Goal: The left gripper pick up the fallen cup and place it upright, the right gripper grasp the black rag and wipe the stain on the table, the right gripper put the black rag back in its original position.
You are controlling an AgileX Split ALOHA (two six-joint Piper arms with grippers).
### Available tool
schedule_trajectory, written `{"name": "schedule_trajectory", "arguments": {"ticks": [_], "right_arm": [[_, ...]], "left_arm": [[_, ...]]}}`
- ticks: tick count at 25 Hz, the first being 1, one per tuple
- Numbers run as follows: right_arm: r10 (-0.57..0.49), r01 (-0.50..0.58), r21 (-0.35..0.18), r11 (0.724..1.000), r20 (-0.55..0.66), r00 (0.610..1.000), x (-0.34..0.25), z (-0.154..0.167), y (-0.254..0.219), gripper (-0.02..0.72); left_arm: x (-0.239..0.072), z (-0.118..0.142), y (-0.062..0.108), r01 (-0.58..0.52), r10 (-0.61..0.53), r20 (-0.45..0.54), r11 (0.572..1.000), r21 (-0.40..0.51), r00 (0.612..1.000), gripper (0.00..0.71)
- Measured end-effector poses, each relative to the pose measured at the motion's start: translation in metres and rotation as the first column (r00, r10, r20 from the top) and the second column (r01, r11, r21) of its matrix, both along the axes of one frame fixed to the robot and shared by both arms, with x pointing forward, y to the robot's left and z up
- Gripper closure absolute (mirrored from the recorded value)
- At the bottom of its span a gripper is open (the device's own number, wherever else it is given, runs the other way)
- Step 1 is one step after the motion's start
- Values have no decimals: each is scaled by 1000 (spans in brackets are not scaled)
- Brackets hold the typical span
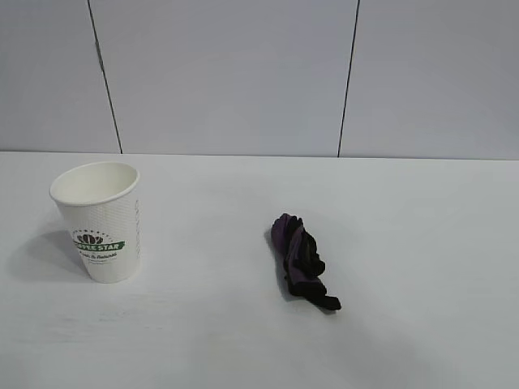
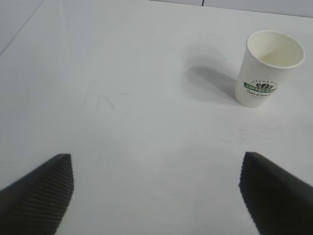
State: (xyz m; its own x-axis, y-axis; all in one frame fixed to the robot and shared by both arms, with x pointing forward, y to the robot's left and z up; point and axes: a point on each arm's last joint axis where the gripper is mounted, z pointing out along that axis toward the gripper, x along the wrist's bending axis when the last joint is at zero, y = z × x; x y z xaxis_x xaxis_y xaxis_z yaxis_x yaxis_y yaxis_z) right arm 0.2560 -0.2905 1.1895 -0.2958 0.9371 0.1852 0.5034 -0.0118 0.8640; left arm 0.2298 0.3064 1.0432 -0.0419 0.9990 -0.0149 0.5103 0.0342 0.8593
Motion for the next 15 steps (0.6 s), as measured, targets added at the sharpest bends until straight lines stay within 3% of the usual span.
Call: {"name": "schedule_trajectory", "arguments": {"ticks": [6, 15], "right_arm": [[-68, 69, -75, 995, 16, 998, -12, -31, -6, 156], [-187, 192, -99, 976, 63, 980, -26, -80, -9, 156]], "left_arm": [[0, 0, 0, 0, 0, 0, 1000, 0, 1000, 46], [0, 0, 0, 0, 0, 0, 1000, 0, 1000, 46]]}}
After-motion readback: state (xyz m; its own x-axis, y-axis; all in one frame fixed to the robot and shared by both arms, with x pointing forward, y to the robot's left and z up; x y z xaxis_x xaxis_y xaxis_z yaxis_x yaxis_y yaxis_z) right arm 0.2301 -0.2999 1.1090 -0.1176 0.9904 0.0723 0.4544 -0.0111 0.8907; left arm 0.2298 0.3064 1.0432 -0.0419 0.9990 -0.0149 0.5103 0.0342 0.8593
